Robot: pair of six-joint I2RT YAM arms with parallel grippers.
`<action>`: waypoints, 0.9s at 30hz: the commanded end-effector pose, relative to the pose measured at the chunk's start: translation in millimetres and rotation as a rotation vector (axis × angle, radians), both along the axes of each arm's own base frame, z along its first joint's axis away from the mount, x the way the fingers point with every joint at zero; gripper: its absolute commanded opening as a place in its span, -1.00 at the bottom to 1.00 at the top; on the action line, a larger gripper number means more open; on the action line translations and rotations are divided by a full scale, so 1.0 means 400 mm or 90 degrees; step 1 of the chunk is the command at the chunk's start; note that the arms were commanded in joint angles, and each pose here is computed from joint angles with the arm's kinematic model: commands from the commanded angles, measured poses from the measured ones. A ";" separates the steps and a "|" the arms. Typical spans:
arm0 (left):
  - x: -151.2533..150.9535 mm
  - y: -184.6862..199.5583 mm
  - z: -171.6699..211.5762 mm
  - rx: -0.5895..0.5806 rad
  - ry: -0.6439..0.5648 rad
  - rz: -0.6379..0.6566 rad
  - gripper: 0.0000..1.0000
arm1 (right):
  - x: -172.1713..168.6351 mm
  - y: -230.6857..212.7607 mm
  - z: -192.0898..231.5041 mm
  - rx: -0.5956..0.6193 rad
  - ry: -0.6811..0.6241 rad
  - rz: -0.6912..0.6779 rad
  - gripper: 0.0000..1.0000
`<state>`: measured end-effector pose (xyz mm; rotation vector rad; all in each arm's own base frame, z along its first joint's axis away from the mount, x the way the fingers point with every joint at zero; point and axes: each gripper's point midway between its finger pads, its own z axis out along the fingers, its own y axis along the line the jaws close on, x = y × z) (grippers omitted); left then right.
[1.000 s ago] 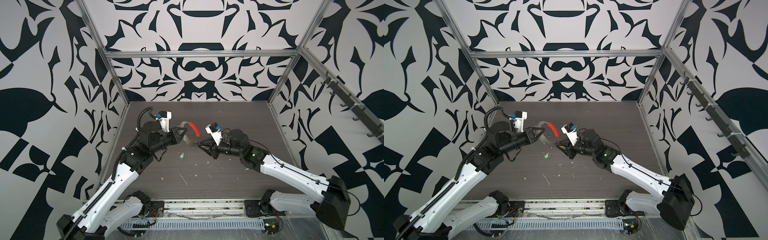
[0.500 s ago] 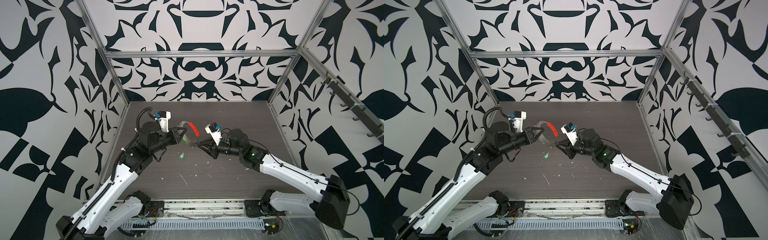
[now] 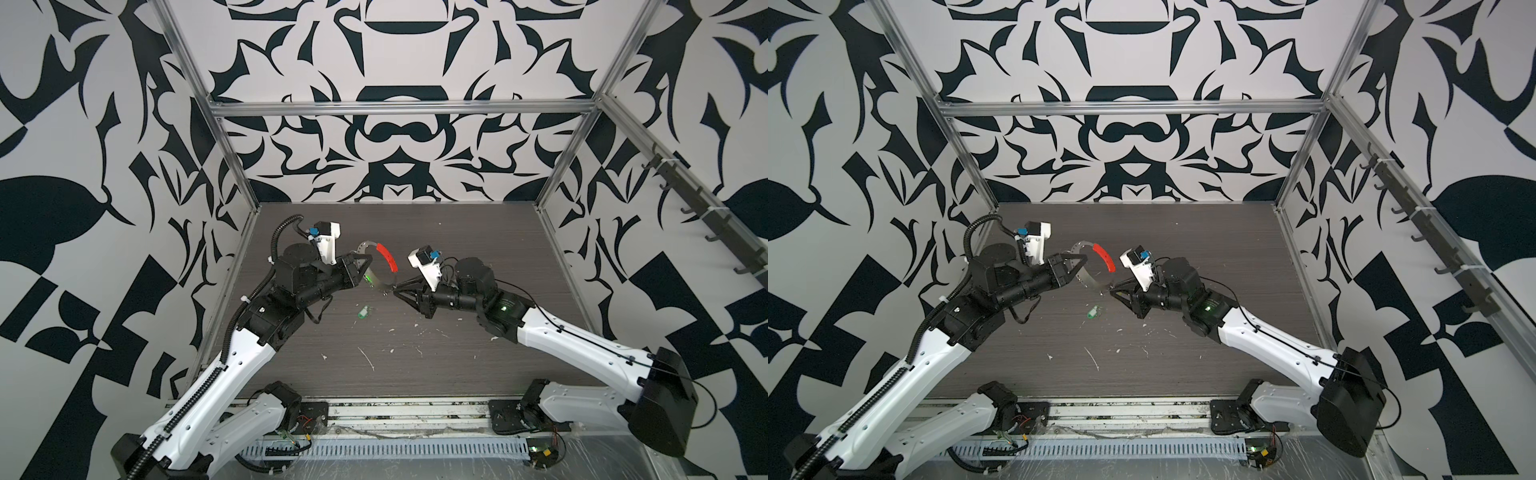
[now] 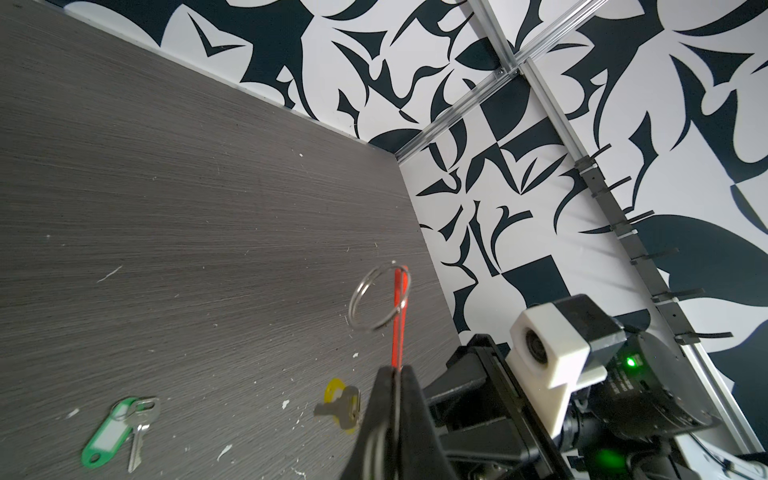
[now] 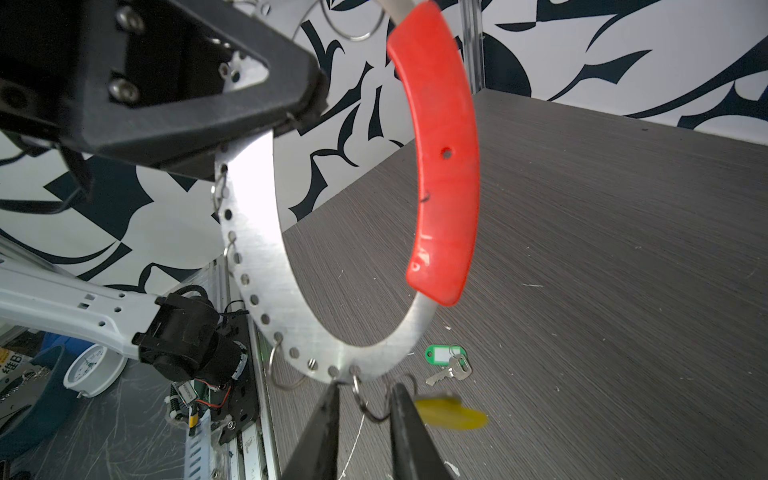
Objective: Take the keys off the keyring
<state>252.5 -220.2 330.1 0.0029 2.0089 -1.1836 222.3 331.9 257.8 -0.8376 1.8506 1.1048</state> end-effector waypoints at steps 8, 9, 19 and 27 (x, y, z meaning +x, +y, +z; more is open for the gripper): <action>-0.017 -0.003 0.039 -0.029 -0.022 -0.014 -1.00 | 0.001 0.015 0.043 0.022 -0.021 0.010 -0.72; -0.017 -0.002 0.039 -0.029 -0.022 -0.013 -1.00 | 0.003 0.015 0.048 0.024 -0.023 0.007 -0.74; -0.015 0.004 0.025 -0.021 -0.016 -0.006 -1.00 | -0.004 -0.002 0.084 0.027 -0.045 0.000 -0.49; -0.012 0.005 0.019 -0.019 -0.015 -0.002 -1.00 | -0.008 -0.007 0.090 0.027 -0.048 -0.002 -0.51</action>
